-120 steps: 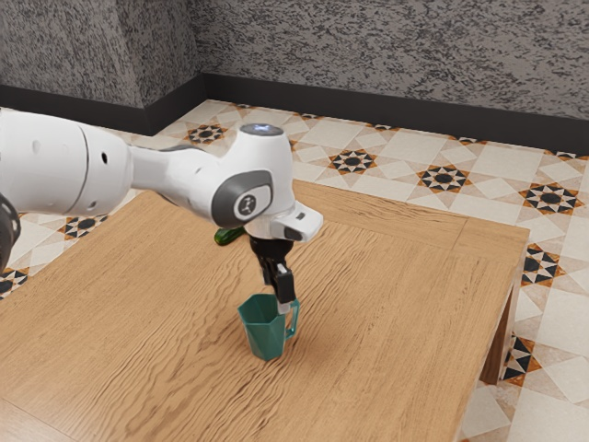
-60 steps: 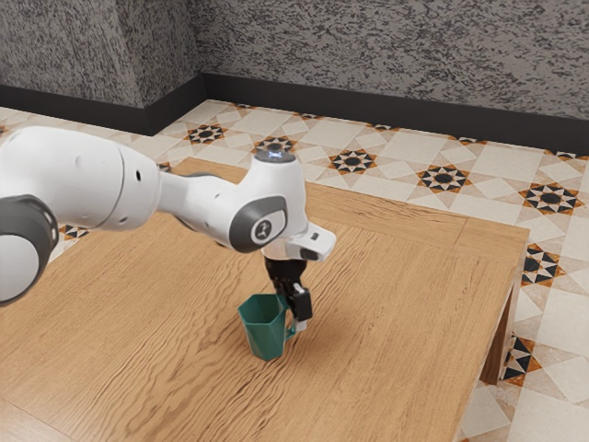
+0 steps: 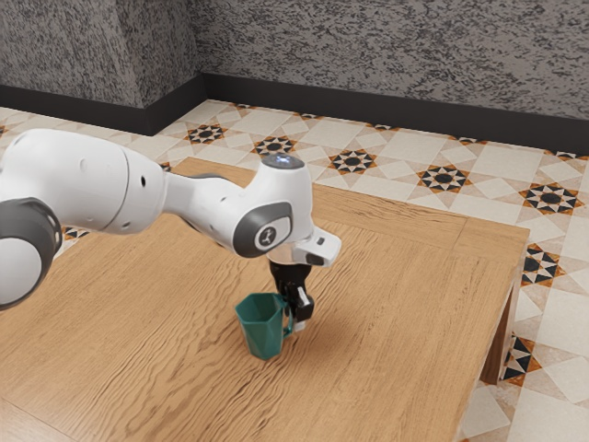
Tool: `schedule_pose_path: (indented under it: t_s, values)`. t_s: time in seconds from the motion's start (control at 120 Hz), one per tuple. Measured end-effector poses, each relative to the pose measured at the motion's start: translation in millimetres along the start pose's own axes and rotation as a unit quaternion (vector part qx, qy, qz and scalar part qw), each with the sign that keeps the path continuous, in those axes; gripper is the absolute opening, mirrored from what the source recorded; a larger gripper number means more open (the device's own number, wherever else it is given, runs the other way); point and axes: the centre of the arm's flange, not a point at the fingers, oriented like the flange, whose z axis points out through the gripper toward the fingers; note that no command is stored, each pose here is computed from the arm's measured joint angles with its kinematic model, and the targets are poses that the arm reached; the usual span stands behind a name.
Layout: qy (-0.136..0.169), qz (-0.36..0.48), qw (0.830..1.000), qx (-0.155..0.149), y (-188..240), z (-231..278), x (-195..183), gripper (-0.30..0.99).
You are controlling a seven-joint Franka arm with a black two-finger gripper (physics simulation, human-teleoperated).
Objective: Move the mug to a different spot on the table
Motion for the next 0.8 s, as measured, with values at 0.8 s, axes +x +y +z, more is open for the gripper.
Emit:
schedule_pose_path:
  t_s: [0.8]
  values:
    - [-0.173,-0.233,0.957,0.001,-136.1,-50.1,-30.5,-0.03]
